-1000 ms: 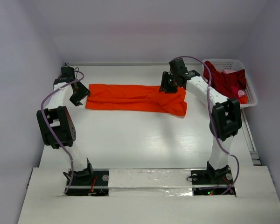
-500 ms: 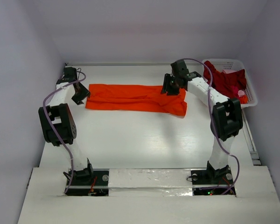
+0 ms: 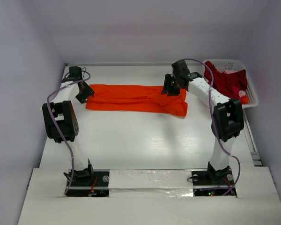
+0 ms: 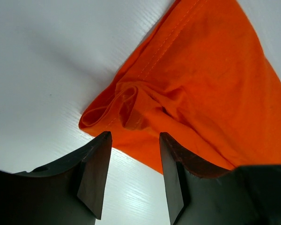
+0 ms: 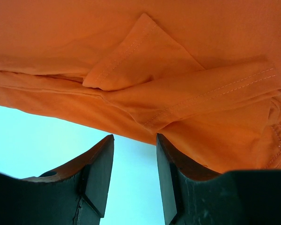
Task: Fold and stack the t-shirts
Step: Fold the tshirt
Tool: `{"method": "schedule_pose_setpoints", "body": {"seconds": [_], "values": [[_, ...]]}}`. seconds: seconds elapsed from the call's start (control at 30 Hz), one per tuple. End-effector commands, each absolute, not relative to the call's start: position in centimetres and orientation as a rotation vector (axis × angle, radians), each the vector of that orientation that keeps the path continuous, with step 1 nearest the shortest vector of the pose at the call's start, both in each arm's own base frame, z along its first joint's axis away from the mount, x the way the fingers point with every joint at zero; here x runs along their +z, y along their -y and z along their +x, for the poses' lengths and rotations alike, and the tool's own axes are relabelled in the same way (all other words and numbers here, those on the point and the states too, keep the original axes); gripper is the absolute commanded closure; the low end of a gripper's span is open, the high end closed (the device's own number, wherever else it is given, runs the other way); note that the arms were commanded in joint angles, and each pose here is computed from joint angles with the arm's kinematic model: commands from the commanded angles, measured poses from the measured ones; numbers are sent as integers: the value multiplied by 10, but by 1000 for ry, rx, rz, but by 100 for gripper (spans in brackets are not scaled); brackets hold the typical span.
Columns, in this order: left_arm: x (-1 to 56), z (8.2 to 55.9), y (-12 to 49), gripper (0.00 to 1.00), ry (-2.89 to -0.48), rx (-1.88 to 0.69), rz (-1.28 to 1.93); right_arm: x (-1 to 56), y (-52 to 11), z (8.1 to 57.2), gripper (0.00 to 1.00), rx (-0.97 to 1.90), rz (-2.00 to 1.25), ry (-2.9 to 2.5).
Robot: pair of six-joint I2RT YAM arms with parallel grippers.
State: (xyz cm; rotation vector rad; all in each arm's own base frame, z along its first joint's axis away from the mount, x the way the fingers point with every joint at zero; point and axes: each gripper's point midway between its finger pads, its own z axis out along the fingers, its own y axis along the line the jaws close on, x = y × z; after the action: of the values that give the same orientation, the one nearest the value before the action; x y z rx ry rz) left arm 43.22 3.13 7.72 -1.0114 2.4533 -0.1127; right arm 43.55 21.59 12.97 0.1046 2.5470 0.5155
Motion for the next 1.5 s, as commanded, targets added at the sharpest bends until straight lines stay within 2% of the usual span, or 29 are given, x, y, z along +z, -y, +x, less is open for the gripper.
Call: {"method": "schedule_pose_setpoints", "body": {"seconds": [0.0, 0.4, 0.57, 0.7, 0.73, 0.8, 0.83, 1.03, 1.47], "values": [[93, 449, -35, 58, -2390, -112, -1011, 161, -222, 441, 53, 570, 78, -2450], [87, 454, -39, 59, -2389, -52, -1022, 163, -222, 443, 53, 568, 74, -2445], [82, 452, -40, 62, -2396, -38, -1027, 160, -222, 443, 53, 568, 74, -2450], [81, 451, -42, 68, -2398, -27, -1030, 161, -223, 443, 53, 571, 73, -2447], [81, 452, -42, 74, -2396, -27, -1029, 161, -223, 443, 53, 571, 73, -2448], [81, 452, -41, 78, -2398, -29, -1031, 160, -223, 444, 53, 570, 73, -2450], [80, 452, -41, 85, -2399, -28, -1032, 160, -223, 444, 53, 570, 73, -2450], [77, 453, -42, 100, -2408, -23, -1039, 161, -223, 445, 53, 569, 72, -2451], [75, 462, -39, 100, -2407, -52, -1069, 160, -224, 443, 53, 574, 68, -2457]]}}
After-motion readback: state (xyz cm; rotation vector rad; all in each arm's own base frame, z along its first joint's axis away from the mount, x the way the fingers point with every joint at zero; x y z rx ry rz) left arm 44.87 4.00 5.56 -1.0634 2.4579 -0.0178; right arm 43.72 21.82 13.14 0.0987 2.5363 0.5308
